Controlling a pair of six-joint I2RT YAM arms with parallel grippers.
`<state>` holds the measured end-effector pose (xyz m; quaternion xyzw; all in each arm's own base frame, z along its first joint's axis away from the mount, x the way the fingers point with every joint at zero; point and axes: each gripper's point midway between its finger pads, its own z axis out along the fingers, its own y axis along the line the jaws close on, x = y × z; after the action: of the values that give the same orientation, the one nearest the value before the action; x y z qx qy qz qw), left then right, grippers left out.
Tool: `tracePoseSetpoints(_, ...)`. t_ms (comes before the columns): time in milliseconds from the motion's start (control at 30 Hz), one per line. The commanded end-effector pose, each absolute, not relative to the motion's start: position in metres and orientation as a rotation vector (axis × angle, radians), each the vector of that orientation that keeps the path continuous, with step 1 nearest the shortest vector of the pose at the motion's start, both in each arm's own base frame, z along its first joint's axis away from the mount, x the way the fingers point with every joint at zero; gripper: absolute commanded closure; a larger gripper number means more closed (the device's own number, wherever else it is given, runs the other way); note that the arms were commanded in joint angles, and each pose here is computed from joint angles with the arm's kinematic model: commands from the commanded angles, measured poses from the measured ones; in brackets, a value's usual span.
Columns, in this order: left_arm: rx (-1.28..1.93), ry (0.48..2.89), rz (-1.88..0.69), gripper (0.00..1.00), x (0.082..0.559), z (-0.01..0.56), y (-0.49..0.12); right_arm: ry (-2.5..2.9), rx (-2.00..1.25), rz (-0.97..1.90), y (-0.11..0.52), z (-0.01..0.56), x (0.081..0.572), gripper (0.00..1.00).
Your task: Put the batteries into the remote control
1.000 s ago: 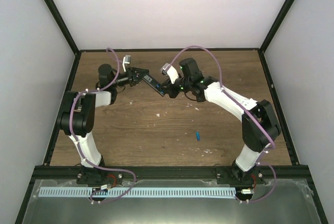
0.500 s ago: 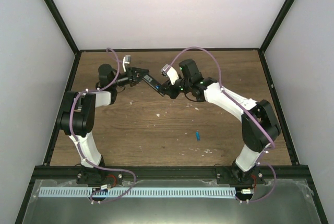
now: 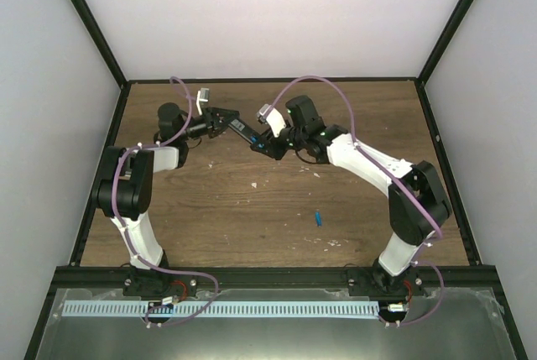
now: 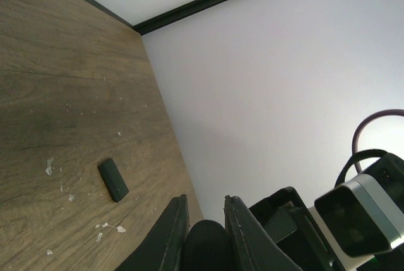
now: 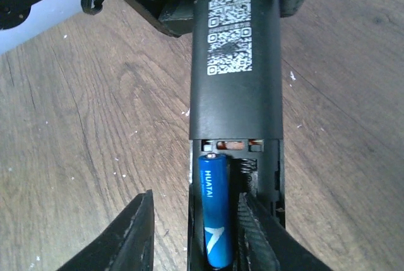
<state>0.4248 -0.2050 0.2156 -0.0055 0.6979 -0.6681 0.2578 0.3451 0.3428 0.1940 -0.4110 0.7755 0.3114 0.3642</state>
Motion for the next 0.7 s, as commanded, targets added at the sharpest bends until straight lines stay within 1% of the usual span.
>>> tracePoseSetpoints(0,0.065,1.833,-1.810,1.00,0.419,0.238,-0.207,1.947,-1.039,0.732,0.339,0.216,0.350,0.67)
tracePoseSetpoints(300,0.064,1.834,-1.808,1.00,0.418,0.237,-0.206,1.835,-1.021,0.687,0.335,0.266,0.354,0.57)
tracePoseSetpoints(467,0.065,1.836,-1.809,1.00,0.417,0.236,-0.207,1.786,-0.983,0.693,0.328,0.290,0.355,0.48)
tracePoseSetpoints(567,0.066,1.836,-1.816,1.00,0.416,0.237,-0.207,1.839,-0.947,0.800,0.320,0.287,0.361,0.41)
tracePoseSetpoints(667,0.085,1.827,-1.832,1.00,0.413,0.240,-0.207,1.913,-0.922,0.941,0.315,0.286,0.366,0.38)
